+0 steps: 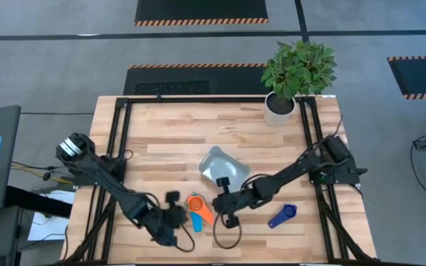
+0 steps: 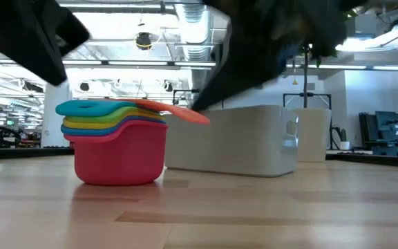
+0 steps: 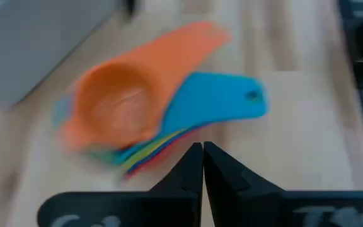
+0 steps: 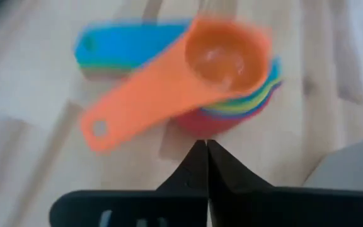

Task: Nest measuring cups in basket
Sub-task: Stack the orange measuring cup on top of the light blue measuring cup, then stack the dark blue measuring cup on top of the orange measuring cup

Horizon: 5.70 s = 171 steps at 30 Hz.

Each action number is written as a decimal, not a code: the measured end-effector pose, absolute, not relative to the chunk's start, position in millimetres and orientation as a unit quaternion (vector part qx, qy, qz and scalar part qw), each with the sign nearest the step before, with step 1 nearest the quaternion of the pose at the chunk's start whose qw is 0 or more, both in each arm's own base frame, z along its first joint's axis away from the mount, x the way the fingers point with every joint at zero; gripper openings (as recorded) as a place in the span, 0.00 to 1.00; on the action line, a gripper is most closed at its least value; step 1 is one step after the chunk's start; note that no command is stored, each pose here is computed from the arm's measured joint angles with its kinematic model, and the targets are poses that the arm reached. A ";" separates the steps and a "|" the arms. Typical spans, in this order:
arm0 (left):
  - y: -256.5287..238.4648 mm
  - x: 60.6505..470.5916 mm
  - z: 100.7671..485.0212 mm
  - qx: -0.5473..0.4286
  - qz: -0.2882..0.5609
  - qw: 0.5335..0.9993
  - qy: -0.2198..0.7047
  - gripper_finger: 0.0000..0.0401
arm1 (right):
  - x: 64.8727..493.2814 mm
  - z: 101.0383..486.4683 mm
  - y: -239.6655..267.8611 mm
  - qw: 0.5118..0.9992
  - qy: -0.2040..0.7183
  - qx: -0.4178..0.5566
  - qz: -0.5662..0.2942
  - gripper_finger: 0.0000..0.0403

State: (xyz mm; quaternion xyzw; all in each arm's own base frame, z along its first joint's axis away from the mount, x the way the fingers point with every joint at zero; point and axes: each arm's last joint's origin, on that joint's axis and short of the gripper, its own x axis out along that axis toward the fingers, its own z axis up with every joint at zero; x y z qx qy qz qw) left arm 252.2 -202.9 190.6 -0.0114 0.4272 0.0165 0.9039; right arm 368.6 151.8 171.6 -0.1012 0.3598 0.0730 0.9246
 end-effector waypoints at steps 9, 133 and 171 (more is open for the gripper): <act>-202.2 263.6 169.1 -0.037 -0.008 0.880 0.473 0.00 | 384.4 166.6 158.4 0.890 0.423 -0.150 0.079 0.07; -124.0 551.0 161.4 -0.067 0.073 0.977 0.191 0.27 | 75.0 142.4 162.9 0.745 0.658 0.108 -0.025 0.25; -136.1 527.6 184.9 -0.089 0.144 0.914 0.370 0.27 | 83.3 155.9 157.9 0.858 0.506 0.018 -0.083 0.23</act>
